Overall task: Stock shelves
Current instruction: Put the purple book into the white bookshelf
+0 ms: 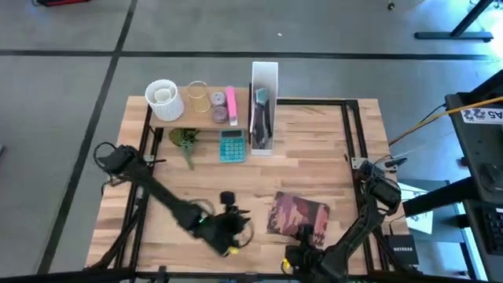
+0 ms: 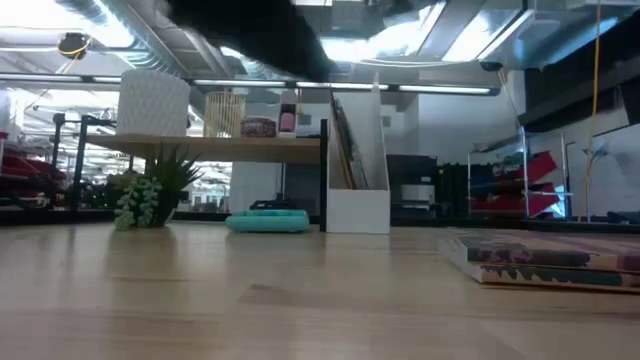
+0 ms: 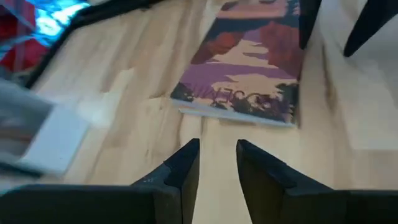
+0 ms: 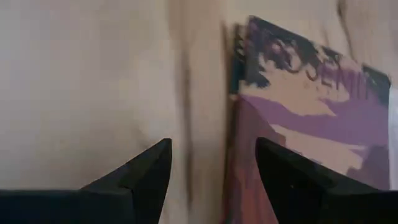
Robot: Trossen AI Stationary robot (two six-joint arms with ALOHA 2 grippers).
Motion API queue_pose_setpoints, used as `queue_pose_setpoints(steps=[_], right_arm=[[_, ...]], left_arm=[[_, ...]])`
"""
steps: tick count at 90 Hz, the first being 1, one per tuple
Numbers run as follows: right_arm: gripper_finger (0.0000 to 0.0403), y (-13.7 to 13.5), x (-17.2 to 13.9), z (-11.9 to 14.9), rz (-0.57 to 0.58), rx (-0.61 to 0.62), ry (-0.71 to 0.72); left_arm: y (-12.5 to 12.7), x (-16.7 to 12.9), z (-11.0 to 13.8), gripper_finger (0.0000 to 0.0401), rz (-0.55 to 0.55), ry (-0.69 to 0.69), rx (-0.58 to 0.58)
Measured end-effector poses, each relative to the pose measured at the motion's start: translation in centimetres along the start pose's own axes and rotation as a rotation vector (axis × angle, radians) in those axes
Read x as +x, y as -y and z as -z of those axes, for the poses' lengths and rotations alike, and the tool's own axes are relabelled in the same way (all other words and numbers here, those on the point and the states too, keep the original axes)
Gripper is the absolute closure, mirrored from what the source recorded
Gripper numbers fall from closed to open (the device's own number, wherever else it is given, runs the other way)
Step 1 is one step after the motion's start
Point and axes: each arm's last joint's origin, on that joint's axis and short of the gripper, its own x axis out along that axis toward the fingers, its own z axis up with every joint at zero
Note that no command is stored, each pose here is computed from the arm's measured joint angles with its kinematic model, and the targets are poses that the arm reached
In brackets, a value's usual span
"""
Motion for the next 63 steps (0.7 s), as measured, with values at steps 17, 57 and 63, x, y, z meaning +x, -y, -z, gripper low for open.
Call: queue_pose_setpoints(steps=[17,57,63], right_arm=[[0.0187,0.5,1.2,0.9,0.041,0.035,0.011],[0.0187,-0.6,2.1,0.9,-0.12,0.124,0.011],[0.0187,-1.1,1.8,0.4,-0.166,0.133,0.026]], left_arm=[[-3.8,5.9,-1.1,0.0311,0.213,0.091,-0.047],[-4.5,13.8,3.7,0.0311,0.604,0.035,-0.22],[-3.8,13.4,3.8,0.0311,0.637,0.008,-0.227]])
